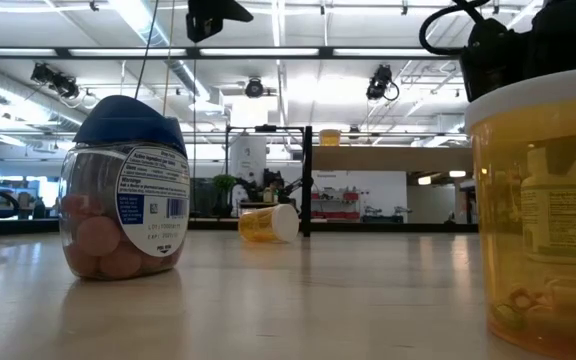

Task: Pick and place medicine bottles onto shelf by color
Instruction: Put the left white blue pill bottle on the shelf aligned with the orange pill bottle

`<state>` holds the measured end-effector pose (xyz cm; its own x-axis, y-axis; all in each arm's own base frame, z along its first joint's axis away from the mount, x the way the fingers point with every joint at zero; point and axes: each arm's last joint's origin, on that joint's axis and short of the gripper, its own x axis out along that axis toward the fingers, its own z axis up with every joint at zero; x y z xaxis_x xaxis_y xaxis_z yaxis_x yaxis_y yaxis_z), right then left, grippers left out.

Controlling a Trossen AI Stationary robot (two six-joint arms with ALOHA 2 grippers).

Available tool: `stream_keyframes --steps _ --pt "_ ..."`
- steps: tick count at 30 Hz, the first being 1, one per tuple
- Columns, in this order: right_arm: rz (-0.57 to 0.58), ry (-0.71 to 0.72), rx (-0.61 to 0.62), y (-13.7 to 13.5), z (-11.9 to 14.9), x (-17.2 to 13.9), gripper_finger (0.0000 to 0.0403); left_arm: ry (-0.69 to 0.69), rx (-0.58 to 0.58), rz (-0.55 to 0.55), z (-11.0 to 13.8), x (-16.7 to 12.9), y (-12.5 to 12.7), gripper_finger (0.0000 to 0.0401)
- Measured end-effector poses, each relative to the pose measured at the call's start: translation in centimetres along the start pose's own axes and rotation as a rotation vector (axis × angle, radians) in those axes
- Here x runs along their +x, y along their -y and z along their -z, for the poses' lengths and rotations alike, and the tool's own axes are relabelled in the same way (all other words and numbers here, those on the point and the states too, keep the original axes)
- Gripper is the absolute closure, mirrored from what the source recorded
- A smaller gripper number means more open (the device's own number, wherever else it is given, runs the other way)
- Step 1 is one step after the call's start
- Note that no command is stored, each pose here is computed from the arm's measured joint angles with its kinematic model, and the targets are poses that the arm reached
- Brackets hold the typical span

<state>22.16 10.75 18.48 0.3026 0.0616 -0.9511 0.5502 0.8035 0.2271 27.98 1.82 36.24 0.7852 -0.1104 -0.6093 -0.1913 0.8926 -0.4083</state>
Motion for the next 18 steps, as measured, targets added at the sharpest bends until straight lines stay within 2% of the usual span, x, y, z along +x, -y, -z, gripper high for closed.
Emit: stream_keyframes --steps 11,15,18 --pt "-0.030 -0.046 -0.027 -0.08 0.14 -0.09 0.0175 0.008 0.005 -0.019 0.00 0.03 0.01 0.0228" --pt "-0.030 -0.024 -0.036 -0.30 -0.09 -0.40 0.0214 0.009 0.003 -0.020 -0.03 0.03 -0.04 0.0229" --pt "-0.030 0.021 -0.066 -0.70 -0.48 -0.84 0.0228 0.009 -0.003 -0.019 -0.03 0.03 -0.03 0.0229"
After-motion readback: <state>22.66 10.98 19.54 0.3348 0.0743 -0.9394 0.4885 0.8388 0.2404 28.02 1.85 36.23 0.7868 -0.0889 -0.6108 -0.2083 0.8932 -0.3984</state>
